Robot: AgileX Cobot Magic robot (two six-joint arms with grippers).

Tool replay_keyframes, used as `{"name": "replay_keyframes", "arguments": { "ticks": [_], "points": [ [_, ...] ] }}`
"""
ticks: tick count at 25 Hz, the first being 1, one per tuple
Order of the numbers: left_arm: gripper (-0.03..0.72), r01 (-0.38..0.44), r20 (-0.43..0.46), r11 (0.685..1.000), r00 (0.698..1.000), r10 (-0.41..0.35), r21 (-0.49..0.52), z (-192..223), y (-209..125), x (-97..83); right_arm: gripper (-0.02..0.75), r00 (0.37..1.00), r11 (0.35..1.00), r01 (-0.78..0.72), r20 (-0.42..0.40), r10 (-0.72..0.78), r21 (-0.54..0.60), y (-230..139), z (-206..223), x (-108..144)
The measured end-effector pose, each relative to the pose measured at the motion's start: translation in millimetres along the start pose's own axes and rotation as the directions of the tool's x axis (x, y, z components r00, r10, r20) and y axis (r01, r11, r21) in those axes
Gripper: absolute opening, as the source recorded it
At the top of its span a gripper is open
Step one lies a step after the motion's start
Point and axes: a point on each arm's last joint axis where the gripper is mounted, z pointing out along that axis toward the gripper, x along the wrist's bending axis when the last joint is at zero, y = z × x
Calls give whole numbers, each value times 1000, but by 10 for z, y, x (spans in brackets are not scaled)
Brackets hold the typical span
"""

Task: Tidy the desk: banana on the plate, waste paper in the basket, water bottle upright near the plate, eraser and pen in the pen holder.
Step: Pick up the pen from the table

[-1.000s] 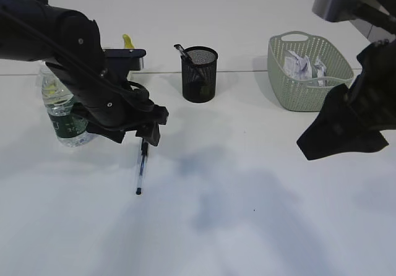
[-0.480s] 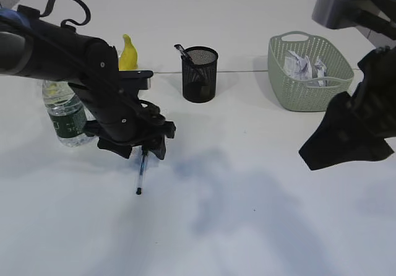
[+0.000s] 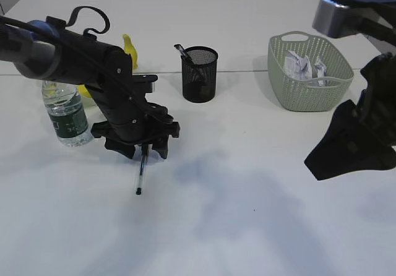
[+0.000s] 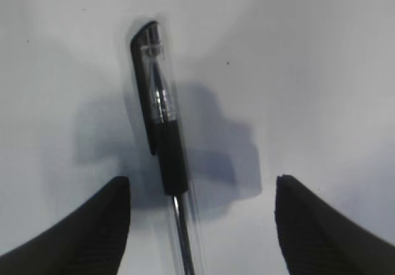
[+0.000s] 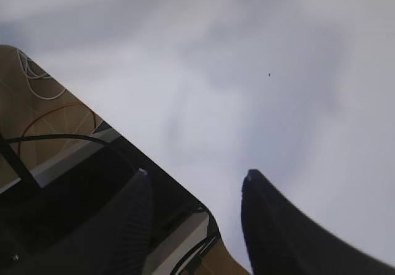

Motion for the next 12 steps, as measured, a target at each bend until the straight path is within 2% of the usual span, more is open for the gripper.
{"name": "replay_keyframes", "arguments": {
  "ticks": [12],
  "points": [
    [526,-2,1,999,1000,2,-39,101,97,18,356,1000,1000,-1,-5,1,9,-8,0,4]
  ]
}}
